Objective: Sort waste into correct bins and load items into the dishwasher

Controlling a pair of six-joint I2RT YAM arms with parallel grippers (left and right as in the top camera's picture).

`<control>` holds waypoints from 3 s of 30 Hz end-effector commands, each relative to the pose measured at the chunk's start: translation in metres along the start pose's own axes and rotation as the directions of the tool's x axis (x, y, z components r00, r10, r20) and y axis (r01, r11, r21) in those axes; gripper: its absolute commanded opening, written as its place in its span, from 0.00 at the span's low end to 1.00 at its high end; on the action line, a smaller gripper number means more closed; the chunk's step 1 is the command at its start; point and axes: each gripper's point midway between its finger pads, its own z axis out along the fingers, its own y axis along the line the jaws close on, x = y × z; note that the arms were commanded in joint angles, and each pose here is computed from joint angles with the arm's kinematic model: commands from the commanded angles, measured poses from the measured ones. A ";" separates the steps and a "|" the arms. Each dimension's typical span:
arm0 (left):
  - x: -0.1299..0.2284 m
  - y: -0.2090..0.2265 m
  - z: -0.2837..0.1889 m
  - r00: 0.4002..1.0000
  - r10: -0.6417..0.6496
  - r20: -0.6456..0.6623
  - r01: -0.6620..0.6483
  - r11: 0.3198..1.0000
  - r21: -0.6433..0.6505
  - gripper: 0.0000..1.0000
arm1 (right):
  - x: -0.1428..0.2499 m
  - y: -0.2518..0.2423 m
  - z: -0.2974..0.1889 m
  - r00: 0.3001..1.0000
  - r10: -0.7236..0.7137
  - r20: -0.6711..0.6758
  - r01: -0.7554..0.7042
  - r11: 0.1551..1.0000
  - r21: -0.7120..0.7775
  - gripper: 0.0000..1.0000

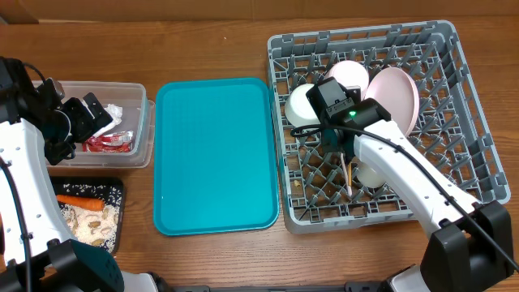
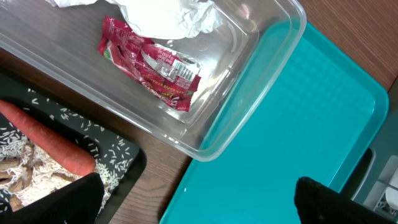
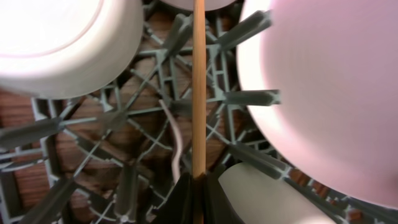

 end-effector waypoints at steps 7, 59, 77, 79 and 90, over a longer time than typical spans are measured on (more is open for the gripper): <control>-0.005 -0.004 -0.006 1.000 0.002 0.023 -0.002 1.000 0.010 1.00 | 0.011 0.014 0.008 0.994 -0.106 -0.006 0.105 0.991 -0.087 0.04; -0.005 -0.004 -0.006 1.000 0.001 0.022 -0.002 1.000 0.010 1.00 | -0.030 0.014 -0.031 0.989 -0.025 0.147 0.046 0.988 -0.145 1.00; -0.005 -0.004 -0.006 1.000 0.001 0.022 -0.002 1.000 0.010 1.00 | -0.035 0.001 -0.061 0.975 0.018 0.223 0.022 0.984 -0.176 1.00; -0.005 -0.004 -0.006 1.000 0.001 0.022 -0.002 1.000 0.010 1.00 | -0.037 -0.005 -0.075 0.965 0.039 0.259 0.011 0.982 -0.190 1.00; -0.005 -0.004 -0.006 1.000 0.002 0.022 -0.002 1.000 0.010 1.00 | -0.031 -0.068 -0.183 0.822 0.220 0.525 -0.072 0.955 -0.287 1.00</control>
